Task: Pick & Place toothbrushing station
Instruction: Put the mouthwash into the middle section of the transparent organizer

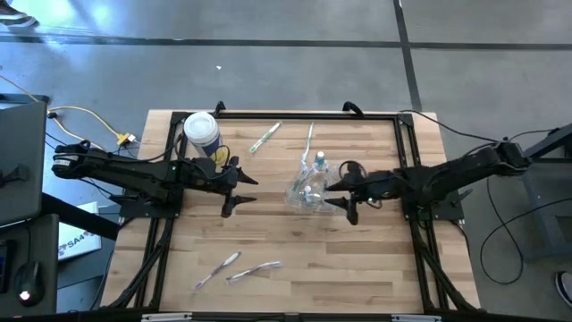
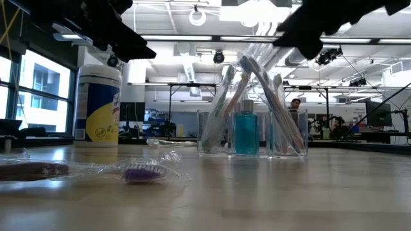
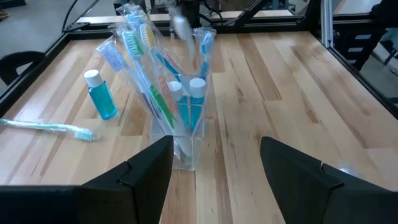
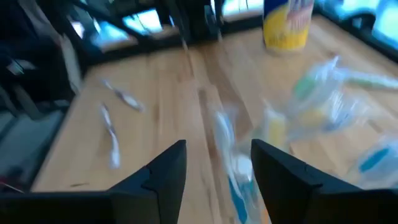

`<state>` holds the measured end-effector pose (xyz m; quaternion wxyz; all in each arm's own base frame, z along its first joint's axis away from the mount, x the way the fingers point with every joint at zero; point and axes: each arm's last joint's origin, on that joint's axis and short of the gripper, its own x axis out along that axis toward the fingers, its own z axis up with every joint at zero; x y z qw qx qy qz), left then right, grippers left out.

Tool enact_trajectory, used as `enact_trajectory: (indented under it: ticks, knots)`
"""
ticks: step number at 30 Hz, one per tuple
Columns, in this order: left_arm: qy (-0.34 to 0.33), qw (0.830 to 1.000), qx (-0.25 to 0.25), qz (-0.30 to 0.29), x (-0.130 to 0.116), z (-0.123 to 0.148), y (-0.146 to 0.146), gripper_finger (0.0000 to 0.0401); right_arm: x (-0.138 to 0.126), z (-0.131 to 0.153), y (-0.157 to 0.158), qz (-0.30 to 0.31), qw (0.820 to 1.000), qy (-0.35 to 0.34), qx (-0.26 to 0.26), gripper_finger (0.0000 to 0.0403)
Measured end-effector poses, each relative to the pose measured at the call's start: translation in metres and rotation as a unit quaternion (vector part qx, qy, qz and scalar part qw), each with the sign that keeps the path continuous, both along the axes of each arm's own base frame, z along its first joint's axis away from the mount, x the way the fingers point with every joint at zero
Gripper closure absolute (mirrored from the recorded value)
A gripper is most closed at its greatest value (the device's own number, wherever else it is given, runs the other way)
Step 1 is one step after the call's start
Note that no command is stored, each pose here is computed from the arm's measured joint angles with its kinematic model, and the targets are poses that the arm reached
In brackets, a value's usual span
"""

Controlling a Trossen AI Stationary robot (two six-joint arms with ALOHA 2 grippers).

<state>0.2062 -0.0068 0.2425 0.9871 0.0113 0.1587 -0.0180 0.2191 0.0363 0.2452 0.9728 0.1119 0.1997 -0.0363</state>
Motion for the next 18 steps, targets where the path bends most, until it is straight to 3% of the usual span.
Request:
enact_trajectory:
  ticks: [8,13,18]
  knots:
    - [0.004,1.0,0.0,0.0,0.0,-0.001,0.0,0.0162,-0.032,0.039,-0.01,-0.005,0.994,-0.104,-0.037,0.0231]
    - [0.015,1.0,0.001,0.0,-0.001,-0.003,0.0,0.0162,-0.04,0.047,-0.027,-0.078,0.987,-0.122,-0.072,0.0222]
    - [0.016,1.0,0.005,-0.001,-0.001,-0.003,0.0,0.0162,-0.044,0.054,-0.052,-0.16,0.979,-0.086,-0.09,0.0178]
